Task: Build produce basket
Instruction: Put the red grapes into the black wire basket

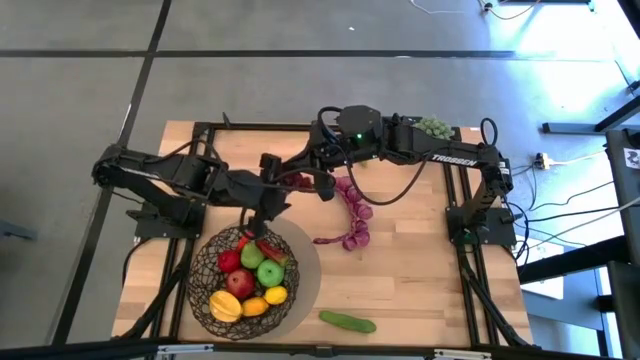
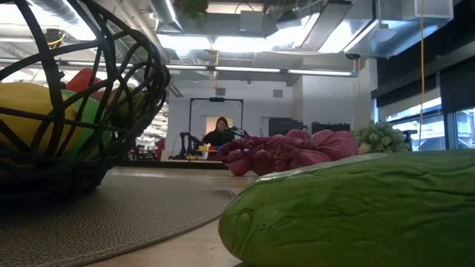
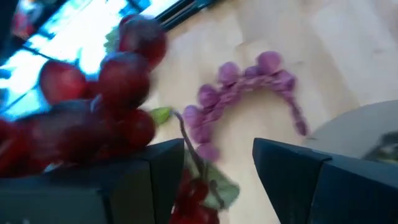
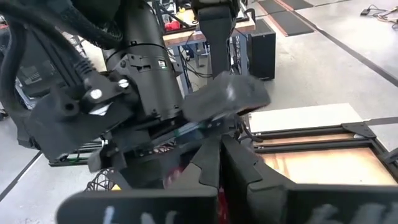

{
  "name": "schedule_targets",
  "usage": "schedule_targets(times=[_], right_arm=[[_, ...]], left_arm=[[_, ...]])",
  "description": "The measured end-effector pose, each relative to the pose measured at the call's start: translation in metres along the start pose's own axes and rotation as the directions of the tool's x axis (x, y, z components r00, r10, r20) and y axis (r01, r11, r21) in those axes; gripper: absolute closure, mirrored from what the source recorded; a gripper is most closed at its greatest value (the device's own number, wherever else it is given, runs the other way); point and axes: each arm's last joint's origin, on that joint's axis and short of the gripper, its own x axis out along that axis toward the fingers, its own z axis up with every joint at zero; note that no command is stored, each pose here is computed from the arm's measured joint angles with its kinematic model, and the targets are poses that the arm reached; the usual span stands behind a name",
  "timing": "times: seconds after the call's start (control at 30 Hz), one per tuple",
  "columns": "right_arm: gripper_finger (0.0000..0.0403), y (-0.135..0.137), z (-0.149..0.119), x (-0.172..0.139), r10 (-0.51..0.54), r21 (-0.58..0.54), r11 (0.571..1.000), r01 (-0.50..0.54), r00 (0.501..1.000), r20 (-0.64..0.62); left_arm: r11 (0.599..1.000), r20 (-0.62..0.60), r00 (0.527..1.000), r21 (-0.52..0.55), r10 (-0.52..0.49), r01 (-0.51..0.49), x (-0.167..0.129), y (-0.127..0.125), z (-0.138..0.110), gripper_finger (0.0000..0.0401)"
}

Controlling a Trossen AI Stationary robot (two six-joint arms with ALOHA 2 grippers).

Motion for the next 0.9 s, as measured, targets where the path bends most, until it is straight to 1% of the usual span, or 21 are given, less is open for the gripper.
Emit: schedule_targets(times=[0.07,0.13,0.37,0.57,0.63,0.77,0.9], right_arm=[[0.0403,0.000,0.001,0.000,0.001,-0.007,1.000,-0.001,1.000,0.006],[0.0403,0.000,0.001,0.000,0.001,-0.019,1.000,-0.001,1.000,0.005],[0.0403,0.000,0.001,0.000,0.001,-0.029,1.000,0.000,1.000,0.005],[0.0403,0.000,0.001,0.000,0.002,-0.050,0.999,-0.002,1.000,0.012],[0.0403,0.000,0.001,0.000,0.003,-0.050,0.999,-0.002,1.000,0.012],[0.0403,0.000,0.001,0.000,0.003,-0.050,0.999,-0.003,1.000,0.012],[0.0403,0.000,0.001,0.000,0.004,-0.050,0.999,-0.004,1.000,0.012]], left_arm=[[0.999,-0.017,0.999,0.001,0.049,-0.049,0.000,0.001,-0.001,0.0214],[0.997,-0.026,0.997,-0.001,0.073,-0.073,0.000,0.002,-0.001,0.0214],[0.996,-0.038,0.996,-0.033,0.085,-0.086,0.003,0.005,-0.003,0.0214],[0.996,-0.100,0.991,-0.017,0.088,-0.090,0.017,0.002,-0.016,0.0214],[0.993,-0.117,0.987,-0.008,0.113,-0.115,0.021,0.000,-0.018,0.0214],[0.977,-0.160,0.964,0.020,0.213,-0.213,0.023,0.000,-0.022,0.0214],[0.974,-0.160,0.962,0.075,0.221,-0.212,0.022,0.000,-0.021,0.0214]])
